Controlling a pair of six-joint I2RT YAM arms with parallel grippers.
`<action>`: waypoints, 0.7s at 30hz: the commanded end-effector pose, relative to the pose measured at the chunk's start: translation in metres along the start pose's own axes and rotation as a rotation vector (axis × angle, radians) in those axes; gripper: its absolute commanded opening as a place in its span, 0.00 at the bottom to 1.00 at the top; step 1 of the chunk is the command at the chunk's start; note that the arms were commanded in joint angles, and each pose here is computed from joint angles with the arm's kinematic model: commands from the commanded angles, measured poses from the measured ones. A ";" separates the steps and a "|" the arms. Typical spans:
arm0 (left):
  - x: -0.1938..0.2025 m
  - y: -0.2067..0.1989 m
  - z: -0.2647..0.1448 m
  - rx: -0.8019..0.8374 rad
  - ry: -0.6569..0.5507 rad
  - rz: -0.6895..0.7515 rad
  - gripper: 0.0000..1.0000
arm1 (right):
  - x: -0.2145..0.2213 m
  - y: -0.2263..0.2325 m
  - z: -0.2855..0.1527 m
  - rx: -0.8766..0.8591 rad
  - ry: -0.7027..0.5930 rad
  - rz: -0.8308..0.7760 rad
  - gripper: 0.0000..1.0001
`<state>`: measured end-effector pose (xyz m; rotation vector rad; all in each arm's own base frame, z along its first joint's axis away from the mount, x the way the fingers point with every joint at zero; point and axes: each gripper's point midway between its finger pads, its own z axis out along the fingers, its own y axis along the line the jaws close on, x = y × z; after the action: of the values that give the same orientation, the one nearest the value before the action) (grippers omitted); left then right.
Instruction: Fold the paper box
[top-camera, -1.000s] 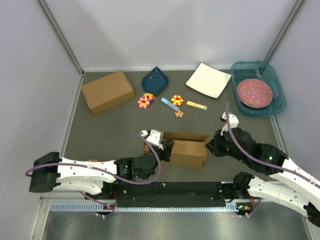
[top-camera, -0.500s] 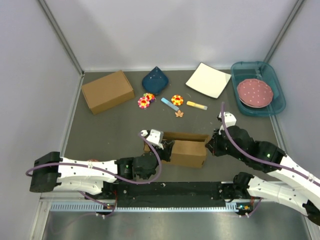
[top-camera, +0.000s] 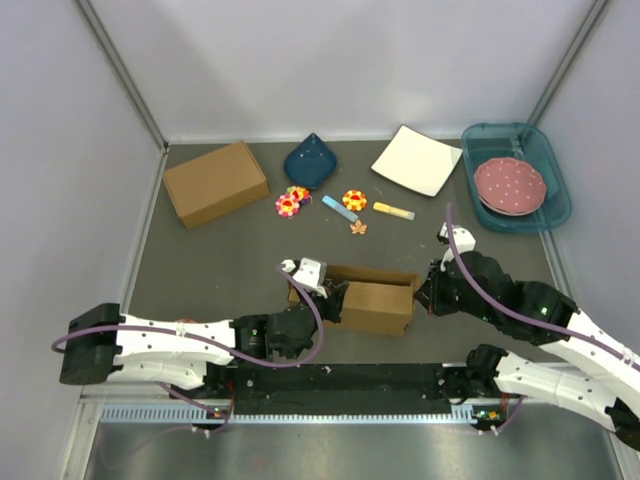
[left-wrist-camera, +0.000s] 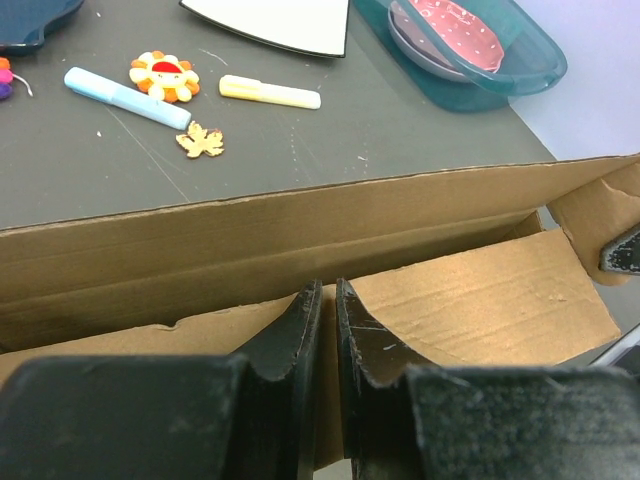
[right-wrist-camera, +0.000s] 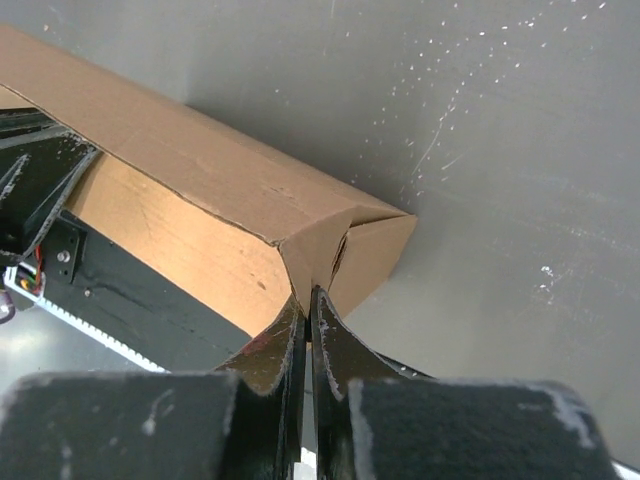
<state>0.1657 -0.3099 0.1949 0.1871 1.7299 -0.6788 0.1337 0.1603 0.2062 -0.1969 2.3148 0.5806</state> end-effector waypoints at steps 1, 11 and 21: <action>0.053 0.025 -0.006 -0.048 0.156 0.143 0.15 | -0.017 0.023 -0.018 -0.093 -0.030 0.033 0.00; 0.053 0.025 -0.006 -0.046 0.161 0.143 0.15 | 0.004 0.025 -0.003 -0.111 0.040 0.044 0.00; 0.047 0.021 -0.008 -0.033 0.155 0.132 0.15 | 0.030 0.008 0.011 -0.060 0.092 0.032 0.00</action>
<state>0.1667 -0.3098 0.1951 0.1833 1.7361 -0.6670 0.1292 0.1651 0.1946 -0.1854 2.3372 0.6196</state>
